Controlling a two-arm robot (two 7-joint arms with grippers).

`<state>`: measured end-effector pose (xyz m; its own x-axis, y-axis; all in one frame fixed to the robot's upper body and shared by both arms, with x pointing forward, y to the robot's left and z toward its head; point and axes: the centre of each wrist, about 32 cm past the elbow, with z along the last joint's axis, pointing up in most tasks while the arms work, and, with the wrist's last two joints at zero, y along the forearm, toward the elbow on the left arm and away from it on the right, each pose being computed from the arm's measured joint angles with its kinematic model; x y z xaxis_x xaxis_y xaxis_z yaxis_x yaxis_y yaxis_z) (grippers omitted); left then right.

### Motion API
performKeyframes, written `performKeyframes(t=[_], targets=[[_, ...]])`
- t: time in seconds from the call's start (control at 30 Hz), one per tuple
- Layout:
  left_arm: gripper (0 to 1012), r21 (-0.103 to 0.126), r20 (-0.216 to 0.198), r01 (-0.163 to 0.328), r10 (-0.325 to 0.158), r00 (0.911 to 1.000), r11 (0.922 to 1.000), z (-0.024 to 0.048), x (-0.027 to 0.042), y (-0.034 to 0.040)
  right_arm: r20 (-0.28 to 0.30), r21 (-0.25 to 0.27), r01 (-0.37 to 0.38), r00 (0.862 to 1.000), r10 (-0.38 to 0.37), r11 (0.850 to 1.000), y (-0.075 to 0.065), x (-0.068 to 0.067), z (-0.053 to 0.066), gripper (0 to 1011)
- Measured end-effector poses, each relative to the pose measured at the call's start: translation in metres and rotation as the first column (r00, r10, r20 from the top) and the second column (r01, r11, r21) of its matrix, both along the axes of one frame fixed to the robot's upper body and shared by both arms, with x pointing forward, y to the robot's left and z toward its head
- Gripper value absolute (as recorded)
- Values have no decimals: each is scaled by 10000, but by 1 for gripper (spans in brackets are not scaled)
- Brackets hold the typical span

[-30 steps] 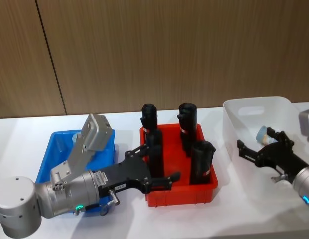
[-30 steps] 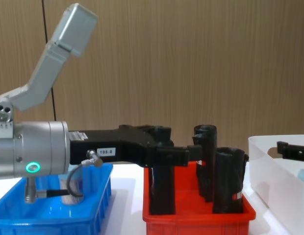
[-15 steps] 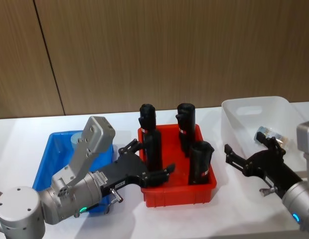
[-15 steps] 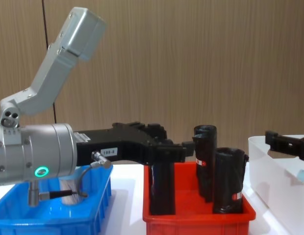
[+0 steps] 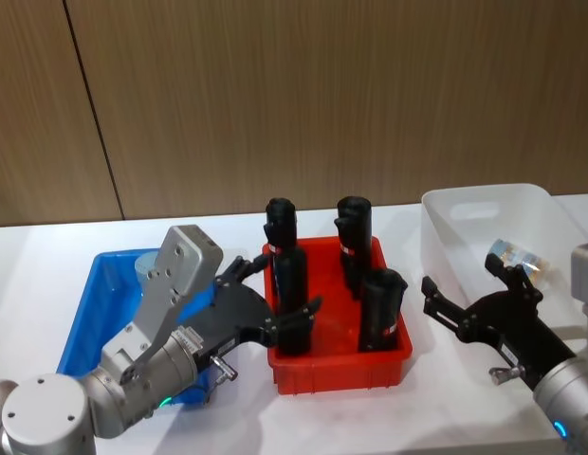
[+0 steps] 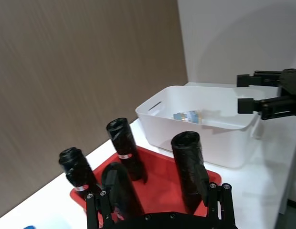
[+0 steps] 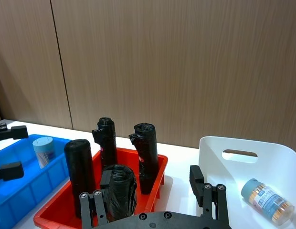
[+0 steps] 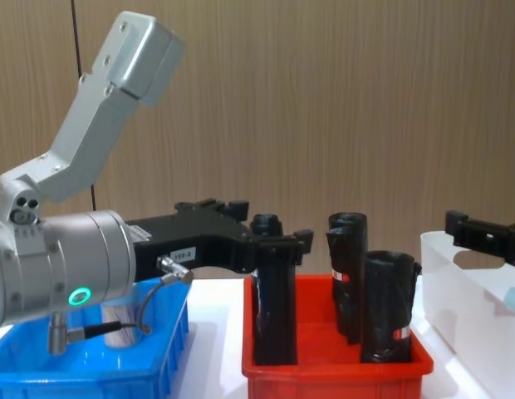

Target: Pick the cotton swabs from the blue box and place them into the white box.

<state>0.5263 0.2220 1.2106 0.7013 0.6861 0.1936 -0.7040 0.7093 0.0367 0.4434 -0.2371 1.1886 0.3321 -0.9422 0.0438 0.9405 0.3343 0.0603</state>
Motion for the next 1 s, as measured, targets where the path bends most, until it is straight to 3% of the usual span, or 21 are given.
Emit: performKeyframes(t=[0.33, 0.5, 0.73, 1.0], targets=[[1004, -63, 382, -1033, 1035, 9939, 9946, -25, -105, -76, 5, 3, 2, 10000, -2, 10000, 0, -1, 1, 1001], [1004, -124, 581, -1569, 1574, 9858, 9875, -35, -159, -114, 5, 3, 2, 10000, -2, 10000, 0, -1, 1, 1001], [1004, -252, 839, -2265, 2279, 9701, 9737, -49, -234, -165, 3, 4, -2, 10000, 2, 10000, 0, -1, 1, 1001], [1004, -431, 1125, -3011, 3041, 9460, 9526, -59, -315, -220, -2, 5, -4, 10000, 4, 10000, -1, -1, 1, 1001]])
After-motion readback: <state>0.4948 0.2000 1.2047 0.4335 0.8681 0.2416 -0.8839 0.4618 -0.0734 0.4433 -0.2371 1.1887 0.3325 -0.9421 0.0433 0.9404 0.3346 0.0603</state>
